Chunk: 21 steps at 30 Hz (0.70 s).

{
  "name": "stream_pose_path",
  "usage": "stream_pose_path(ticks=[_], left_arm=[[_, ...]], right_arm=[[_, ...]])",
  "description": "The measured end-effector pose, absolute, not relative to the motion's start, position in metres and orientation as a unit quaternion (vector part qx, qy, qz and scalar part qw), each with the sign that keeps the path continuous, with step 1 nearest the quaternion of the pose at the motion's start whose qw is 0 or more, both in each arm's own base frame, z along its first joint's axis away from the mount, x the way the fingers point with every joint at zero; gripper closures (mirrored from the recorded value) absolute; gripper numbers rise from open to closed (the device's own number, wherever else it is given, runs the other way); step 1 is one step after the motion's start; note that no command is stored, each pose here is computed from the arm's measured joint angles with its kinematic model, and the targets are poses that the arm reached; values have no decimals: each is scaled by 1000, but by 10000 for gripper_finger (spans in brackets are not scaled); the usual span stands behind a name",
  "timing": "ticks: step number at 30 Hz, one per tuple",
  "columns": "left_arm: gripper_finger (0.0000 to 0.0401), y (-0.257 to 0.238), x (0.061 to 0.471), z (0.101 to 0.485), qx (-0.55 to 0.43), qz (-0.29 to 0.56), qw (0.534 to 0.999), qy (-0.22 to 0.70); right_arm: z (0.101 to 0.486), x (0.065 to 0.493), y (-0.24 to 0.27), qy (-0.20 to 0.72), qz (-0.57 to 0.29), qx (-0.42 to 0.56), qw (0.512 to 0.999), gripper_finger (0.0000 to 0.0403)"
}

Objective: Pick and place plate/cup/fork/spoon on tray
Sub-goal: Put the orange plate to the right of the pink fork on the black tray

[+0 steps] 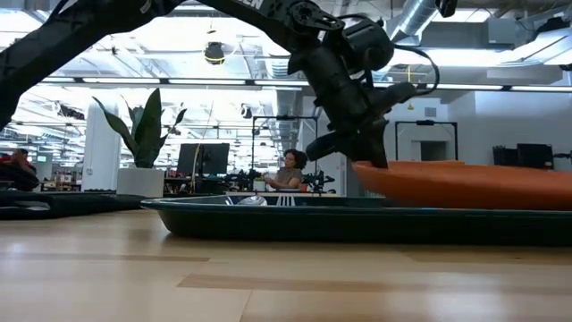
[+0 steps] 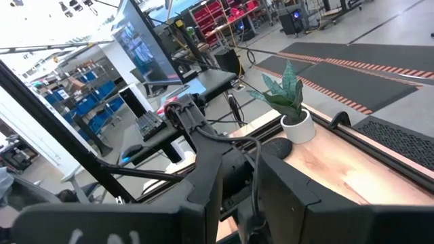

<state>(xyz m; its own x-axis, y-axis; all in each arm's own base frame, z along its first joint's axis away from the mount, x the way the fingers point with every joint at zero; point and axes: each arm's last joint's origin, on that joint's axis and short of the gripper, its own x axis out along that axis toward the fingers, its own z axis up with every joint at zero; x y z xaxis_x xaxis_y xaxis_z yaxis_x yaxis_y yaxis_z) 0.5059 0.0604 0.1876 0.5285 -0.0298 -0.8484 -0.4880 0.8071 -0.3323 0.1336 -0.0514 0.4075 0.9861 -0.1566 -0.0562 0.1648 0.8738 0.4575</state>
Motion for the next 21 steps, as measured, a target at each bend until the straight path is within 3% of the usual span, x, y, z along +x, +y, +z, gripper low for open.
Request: stream_pose_path(ticks=[21], left_arm=[[401, 55, 508, 188, -261, 142, 837, 460]], right_arm=[[407, 134, -51, 10, -83, 226, 971, 284]])
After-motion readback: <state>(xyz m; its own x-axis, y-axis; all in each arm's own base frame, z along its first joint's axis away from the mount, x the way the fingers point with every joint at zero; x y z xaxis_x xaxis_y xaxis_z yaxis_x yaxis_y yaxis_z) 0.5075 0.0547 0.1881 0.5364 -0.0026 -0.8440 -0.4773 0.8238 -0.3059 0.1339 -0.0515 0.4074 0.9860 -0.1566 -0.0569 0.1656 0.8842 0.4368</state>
